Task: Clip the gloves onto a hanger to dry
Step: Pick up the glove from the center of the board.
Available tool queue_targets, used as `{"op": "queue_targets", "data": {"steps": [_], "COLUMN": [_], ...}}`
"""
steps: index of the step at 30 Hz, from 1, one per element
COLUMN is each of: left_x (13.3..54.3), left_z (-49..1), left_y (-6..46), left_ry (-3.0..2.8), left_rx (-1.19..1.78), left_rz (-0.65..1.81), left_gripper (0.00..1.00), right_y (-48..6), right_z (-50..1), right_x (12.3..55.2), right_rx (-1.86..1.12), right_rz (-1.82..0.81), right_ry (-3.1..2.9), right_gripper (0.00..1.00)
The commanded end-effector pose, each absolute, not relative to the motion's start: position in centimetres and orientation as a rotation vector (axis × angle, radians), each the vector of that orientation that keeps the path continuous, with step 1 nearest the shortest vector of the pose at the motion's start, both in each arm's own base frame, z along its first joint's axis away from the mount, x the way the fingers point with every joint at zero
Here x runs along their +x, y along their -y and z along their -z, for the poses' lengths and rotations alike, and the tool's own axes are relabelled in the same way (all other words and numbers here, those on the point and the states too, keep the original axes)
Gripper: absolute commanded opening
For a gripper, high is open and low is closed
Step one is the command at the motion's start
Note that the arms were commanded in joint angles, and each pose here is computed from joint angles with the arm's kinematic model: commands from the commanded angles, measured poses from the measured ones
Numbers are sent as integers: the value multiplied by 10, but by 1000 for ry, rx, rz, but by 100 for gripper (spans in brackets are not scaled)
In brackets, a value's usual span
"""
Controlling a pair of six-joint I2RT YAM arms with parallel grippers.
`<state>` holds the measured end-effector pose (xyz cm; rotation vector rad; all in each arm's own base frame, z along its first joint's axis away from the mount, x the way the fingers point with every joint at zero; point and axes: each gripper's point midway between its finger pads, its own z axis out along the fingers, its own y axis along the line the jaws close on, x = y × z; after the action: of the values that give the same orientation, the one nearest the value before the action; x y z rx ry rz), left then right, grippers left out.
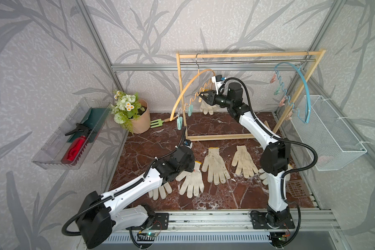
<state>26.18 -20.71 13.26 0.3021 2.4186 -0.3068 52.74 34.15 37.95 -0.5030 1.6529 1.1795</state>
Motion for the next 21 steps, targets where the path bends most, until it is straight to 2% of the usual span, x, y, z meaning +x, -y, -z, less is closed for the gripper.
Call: {"op": "queue_targets", "data": {"steps": [1,17,18,21], "left_x": [255,238,237,237], "left_z": [-103,-5,-3,-5], "left_y": [208,208,208,211], "left_ry": [-2507,-2770,-2775,-2769], "left_rx": [249,365,367,366], "left_rz": [261,-1,-6,11], "left_gripper": [36,39,36,11], "right_y": [-335,-336,-337,-338], "right_z": [-414,-415,-414,-412], "right_x": [512,508,508,507], "right_rx": [-524,-529,-529,-531], "right_rz": [-1171,-1173,-1174,-1176], "right_ry": [-1581,-1579,-1581,-1583], "right_gripper": [26,26,26,27]}}
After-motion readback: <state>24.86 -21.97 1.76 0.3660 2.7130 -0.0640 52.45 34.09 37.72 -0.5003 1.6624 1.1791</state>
